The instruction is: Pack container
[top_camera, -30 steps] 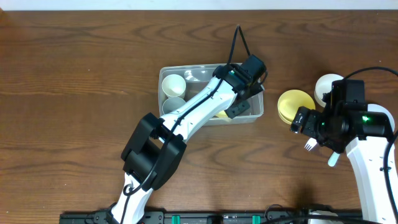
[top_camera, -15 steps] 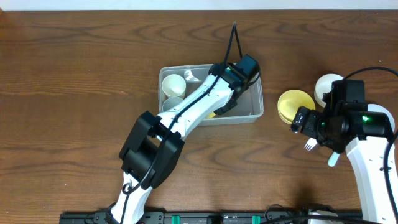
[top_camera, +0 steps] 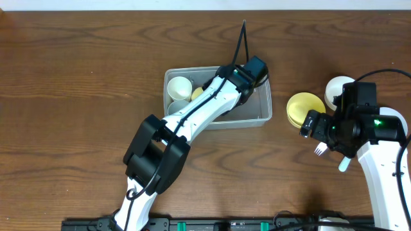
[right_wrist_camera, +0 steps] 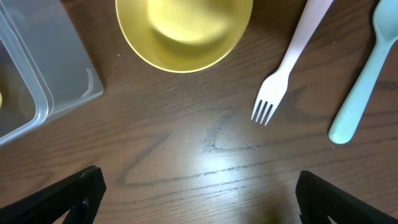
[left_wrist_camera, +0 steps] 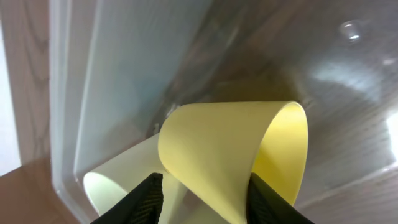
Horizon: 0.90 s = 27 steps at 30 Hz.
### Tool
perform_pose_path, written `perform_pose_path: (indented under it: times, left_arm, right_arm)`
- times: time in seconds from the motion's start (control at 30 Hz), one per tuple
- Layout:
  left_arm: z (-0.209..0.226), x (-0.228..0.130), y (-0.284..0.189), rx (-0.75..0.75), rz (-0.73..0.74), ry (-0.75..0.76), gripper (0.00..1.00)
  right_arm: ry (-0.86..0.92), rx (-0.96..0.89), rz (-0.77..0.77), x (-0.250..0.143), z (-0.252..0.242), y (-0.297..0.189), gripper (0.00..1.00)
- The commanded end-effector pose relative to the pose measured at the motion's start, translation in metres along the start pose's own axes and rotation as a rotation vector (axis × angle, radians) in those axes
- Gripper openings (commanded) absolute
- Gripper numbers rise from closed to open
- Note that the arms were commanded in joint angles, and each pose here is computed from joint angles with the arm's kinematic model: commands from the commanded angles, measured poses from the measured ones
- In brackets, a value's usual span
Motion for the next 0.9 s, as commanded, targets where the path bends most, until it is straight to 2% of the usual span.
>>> perform_pose_path:
  times: [0.0,0.3,0.57,0.87]
  left_arm:
    - [0.013,0.001,0.004,0.068,0.013,-0.064,0.43]
    - [0.04,-0.007,0.018,0.093,0.054,-0.195,0.43]
    - [0.06,-0.012,0.028,0.099,0.08,-0.245,0.44]
    - [0.082,-0.016,0.034,0.113,0.07,-0.385,0.44]
  right_arm:
    - [-0.012,0.007,-0.026,0.003,0.0,-0.007,0.99]
    - [-0.015,0.007,-0.026,0.003,0.0,-0.007,0.99]
    - [-0.015,0.007,-0.026,0.003,0.0,-0.007,0.99]
    - [-0.015,0.007,-0.026,0.003,0.0,-0.007,0.99]
Point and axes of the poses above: each gripper's point midway between its finger pads, its own y axis out along the fingers, its own z axis along the line the jaws close on, x = y × z, the point moved 9 cm from there along -y, back along the fingers, and after that the axes turned 11 degrees about -y, right-handed, at the moved point
